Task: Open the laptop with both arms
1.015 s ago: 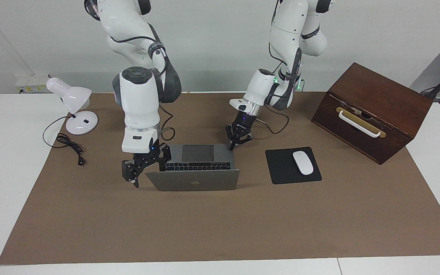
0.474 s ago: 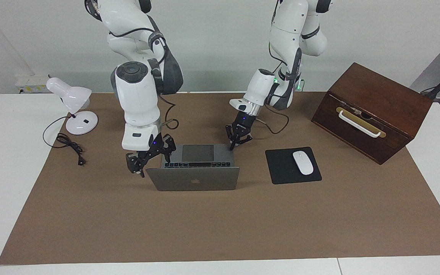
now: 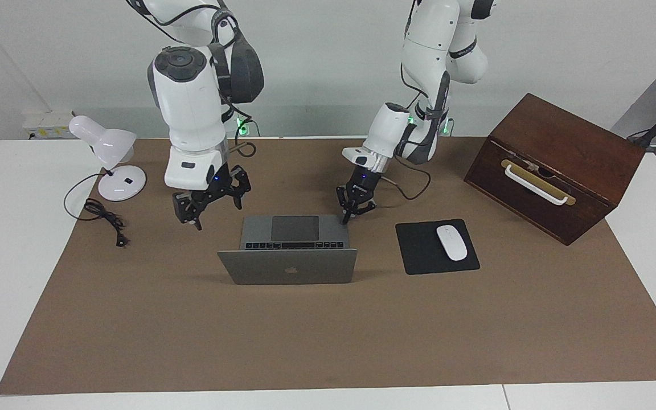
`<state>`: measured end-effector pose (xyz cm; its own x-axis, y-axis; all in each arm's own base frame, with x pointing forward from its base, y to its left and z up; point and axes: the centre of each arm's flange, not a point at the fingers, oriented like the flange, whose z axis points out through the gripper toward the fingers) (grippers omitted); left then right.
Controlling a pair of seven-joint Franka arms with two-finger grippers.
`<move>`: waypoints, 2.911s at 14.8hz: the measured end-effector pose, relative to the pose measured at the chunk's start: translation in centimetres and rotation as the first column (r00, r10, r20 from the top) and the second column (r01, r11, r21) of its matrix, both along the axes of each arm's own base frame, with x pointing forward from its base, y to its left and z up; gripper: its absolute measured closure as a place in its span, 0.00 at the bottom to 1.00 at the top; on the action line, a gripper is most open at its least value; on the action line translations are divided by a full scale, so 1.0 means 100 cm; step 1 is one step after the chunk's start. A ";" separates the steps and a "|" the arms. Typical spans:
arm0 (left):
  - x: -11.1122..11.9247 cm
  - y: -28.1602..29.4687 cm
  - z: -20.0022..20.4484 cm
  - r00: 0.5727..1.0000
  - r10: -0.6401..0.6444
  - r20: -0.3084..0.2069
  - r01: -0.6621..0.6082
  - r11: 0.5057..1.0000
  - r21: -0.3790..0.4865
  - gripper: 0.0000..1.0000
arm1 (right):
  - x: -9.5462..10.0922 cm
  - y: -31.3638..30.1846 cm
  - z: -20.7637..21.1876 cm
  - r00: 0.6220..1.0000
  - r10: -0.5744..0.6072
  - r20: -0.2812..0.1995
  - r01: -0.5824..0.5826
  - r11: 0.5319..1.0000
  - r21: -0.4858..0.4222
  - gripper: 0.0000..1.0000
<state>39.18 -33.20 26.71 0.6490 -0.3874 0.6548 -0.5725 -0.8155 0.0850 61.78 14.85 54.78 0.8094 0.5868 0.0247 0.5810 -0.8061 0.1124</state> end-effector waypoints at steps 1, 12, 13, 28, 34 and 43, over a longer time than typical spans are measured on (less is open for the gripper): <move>0.000 0.000 0.000 1.000 0.001 0.000 -0.001 1.000 -0.001 0.99 | -0.006 -0.008 0.007 1.000 -0.022 -0.022 0.023 1.000 0.002 0.00; 0.009 -0.007 0.042 0.998 0.054 -0.041 -0.055 0.998 -0.024 0.99 | -0.069 -0.114 0.055 0.884 -0.412 -0.222 0.422 0.907 -0.004 0.00; 0.009 -0.006 0.051 0.997 0.056 -0.054 -0.057 0.998 -0.013 0.99 | -0.072 -0.122 0.058 0.878 -0.425 -0.220 0.435 0.900 -0.003 0.00; 0.058 0.107 0.208 0.958 0.139 -0.251 -0.067 0.959 0.274 0.99 | -0.074 -0.138 0.046 0.857 -0.459 -0.237 0.469 0.883 -0.014 0.00; 0.076 0.178 0.281 0.925 0.101 -0.367 0.051 0.922 0.383 0.99 | -0.071 -0.139 0.048 0.861 -0.461 -0.214 0.472 0.882 -0.002 0.00; 0.087 0.248 0.305 0.863 0.271 -0.427 -0.094 0.915 0.391 0.26 | -0.071 -0.149 0.050 0.854 -0.476 -0.210 0.487 0.873 0.001 0.00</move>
<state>47.88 -8.45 57.26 0.9217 -0.3733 0.1054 -0.3748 -0.9271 -0.0057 54.68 -0.04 59.80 0.9815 0.1245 -0.1452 0.1240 -0.9922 -0.0127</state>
